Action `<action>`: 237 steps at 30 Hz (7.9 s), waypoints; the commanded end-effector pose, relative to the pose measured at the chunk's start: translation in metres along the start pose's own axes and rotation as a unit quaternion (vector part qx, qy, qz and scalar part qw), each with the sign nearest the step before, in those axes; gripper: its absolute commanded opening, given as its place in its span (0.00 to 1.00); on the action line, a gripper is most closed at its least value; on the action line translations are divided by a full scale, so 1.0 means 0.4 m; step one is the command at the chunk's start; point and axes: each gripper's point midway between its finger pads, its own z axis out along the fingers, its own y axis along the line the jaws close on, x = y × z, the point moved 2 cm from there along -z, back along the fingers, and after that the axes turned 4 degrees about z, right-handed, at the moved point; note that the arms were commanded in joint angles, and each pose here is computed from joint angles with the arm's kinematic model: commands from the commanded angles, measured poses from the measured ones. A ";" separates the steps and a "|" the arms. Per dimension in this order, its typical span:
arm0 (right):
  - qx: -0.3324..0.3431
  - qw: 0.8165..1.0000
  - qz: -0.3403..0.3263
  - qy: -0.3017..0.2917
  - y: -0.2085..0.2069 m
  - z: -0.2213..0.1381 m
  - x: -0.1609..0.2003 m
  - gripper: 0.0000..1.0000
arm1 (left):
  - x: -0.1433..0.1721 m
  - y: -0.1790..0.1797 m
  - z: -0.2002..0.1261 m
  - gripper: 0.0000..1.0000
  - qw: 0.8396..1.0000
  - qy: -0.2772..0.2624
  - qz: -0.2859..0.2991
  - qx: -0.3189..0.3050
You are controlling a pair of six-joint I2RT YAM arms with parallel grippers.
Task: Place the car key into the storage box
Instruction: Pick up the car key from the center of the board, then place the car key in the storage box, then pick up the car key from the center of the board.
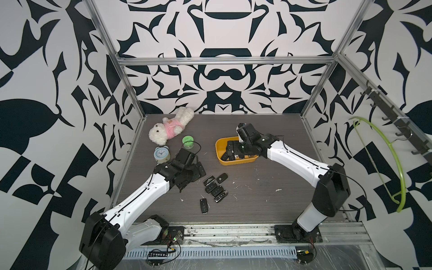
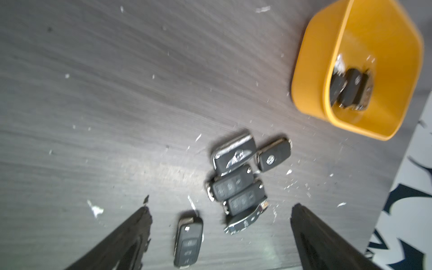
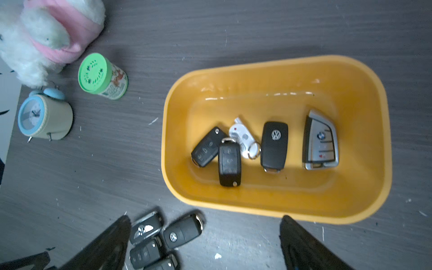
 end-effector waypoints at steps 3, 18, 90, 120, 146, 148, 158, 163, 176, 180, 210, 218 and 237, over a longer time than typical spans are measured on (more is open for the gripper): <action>-0.058 0.997 0.041 -0.013 0.006 -0.077 0.047 1.00 | 0.108 0.041 0.002 0.98 0.997 0.038 0.019 -0.066; -0.078 0.994 0.079 0.002 -0.027 -0.085 0.126 1.00 | 0.273 0.076 0.087 0.75 0.989 0.127 0.020 -0.071; -0.005 0.993 0.112 -0.023 -0.107 -0.087 0.142 1.00 | -0.135 -0.307 -0.012 0.00 0.984 -0.115 0.127 0.048; 0.089 0.987 0.110 -0.071 -0.229 -0.151 0.175 1.00 | -0.228 -0.418 0.380 0.00 0.997 0.002 0.076 -0.019; 0.004 1.000 0.009 -0.026 -0.117 -0.131 0.190 0.96 | -0.300 -0.507 0.230 0.70 0.994 -0.041 0.071 0.065; 0.003 1.000 -0.022 -0.021 -0.088 -0.129 0.204 0.96 | -0.322 -0.503 0.183 0.70 0.993 -0.062 0.072 0.072; -0.022 0.990 -0.136 0.038 0.071 -0.063 0.322 0.96 | -0.359 -0.364 0.027 0.77 0.988 -0.131 0.051 0.071; -0.038 0.988 -0.142 0.056 0.127 -0.016 0.332 0.96 | -0.335 -0.284 -0.023 0.99 0.986 -0.149 0.039 0.063; 0.111 0.990 0.001 0.086 0.108 0.119 0.326 0.93 | -0.261 -0.096 -0.063 0.99 0.986 -0.167 -0.012 0.023; 0.130 0.988 0.044 0.071 0.098 0.157 0.328 0.92 | -0.236 -0.064 -0.063 0.99 0.986 -0.166 -0.026 0.020; 0.186 0.973 0.131 0.048 0.057 0.248 0.316 0.86 | -0.212 -0.043 -0.057 0.99 0.987 -0.158 -0.026 0.023; 0.206 0.971 0.110 0.058 0.025 0.222 0.336 0.85 | -0.206 -0.039 -0.049 0.99 0.987 -0.156 -0.032 0.025; 0.170 0.975 -0.082 0.117 0.061 0.233 0.331 0.78 | -0.198 -0.041 -0.043 0.99 0.988 -0.146 -0.038 0.030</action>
